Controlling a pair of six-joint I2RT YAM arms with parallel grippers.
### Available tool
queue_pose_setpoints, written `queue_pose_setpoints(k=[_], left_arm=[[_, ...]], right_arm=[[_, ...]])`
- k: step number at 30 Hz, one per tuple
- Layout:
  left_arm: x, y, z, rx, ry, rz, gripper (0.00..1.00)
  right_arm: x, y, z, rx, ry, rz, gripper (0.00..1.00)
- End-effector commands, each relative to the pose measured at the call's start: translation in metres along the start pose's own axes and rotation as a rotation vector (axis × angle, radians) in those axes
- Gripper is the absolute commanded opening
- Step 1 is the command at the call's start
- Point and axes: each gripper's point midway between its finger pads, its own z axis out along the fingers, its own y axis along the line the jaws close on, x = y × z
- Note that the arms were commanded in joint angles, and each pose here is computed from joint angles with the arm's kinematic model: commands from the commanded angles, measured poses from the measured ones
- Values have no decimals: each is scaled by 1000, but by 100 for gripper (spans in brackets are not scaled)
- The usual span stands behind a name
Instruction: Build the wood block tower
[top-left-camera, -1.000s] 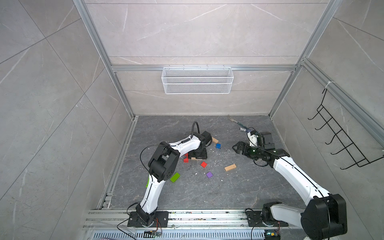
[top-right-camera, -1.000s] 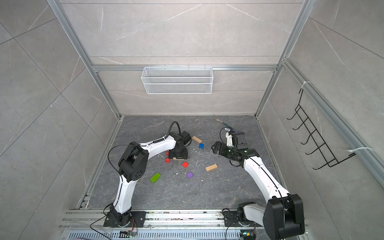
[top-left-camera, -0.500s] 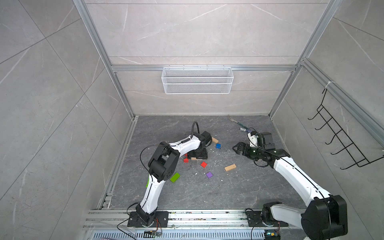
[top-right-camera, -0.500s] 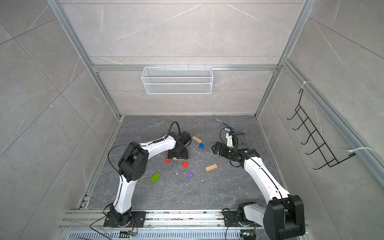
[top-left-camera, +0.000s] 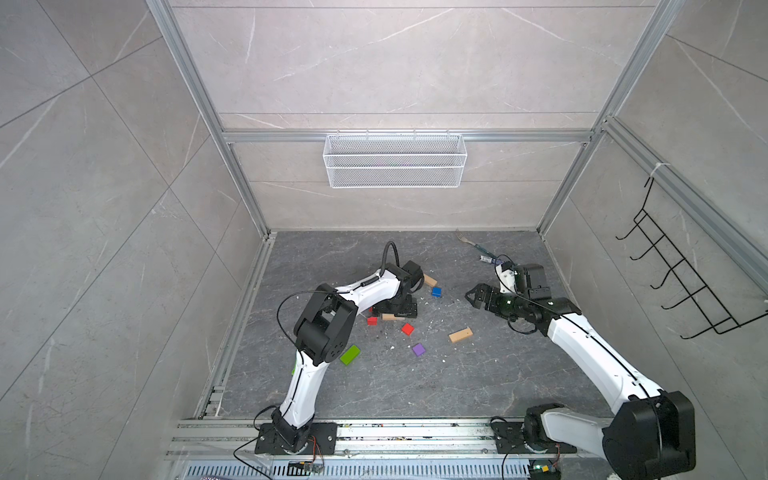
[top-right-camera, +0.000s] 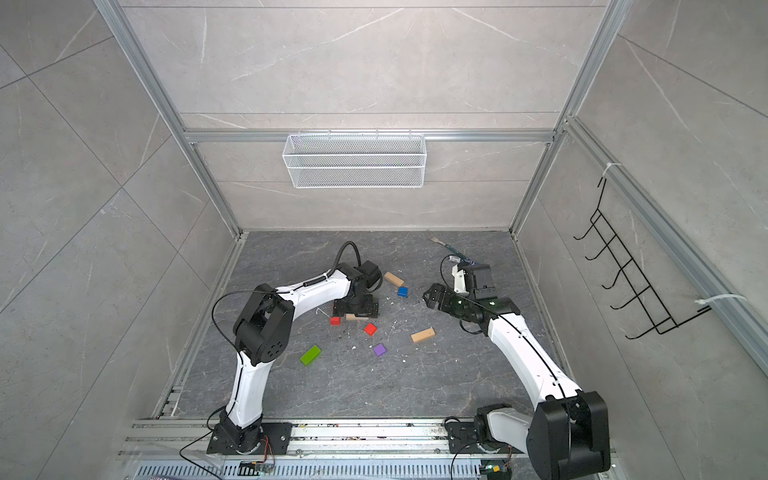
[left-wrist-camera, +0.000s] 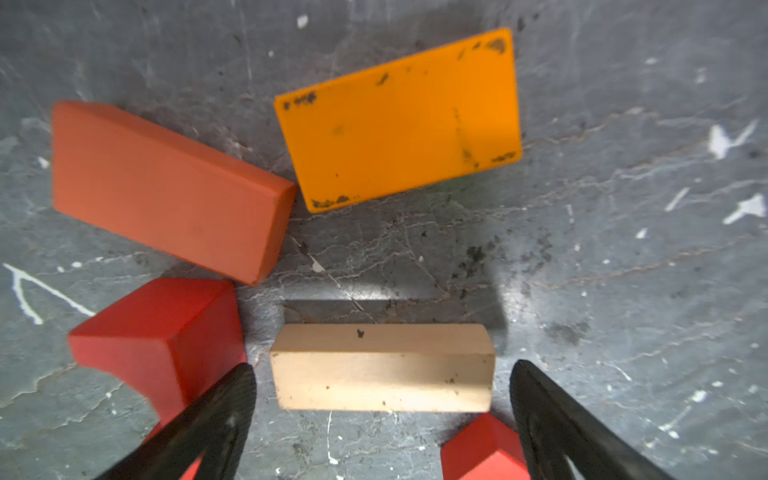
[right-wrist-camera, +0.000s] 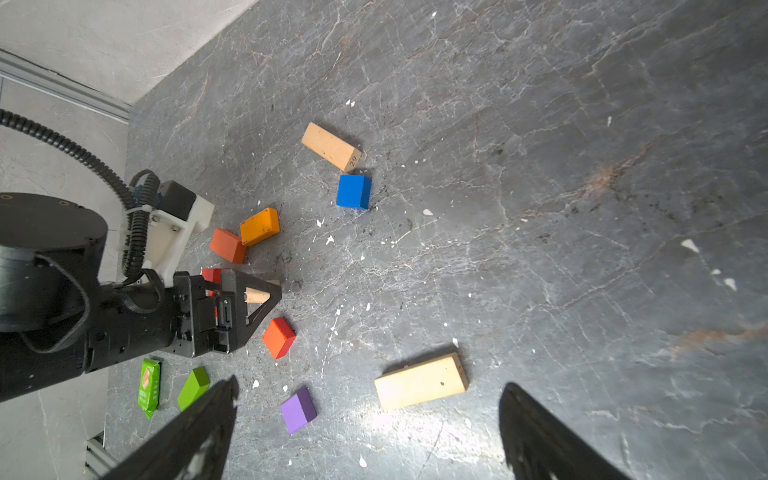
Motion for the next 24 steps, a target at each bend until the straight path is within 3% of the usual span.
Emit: queue_pose_setpoints(k=[1,8,15,24], left_arm=[[-15,-5,-33,40,-56,46,99],[-29,-10,-62,72,-124,108,100],[-48,-41,-80,185,-223,374,100],[-84,-65,-94,220,-385,541,100]], right_arm=[[-6,8,-9,-13,-15,-22,99],[-9,11,-13,-13,-24,-31,99],[-9,10,-16,-17,-55,-41,99],[3,8,-21,-24,-45,-68,99]])
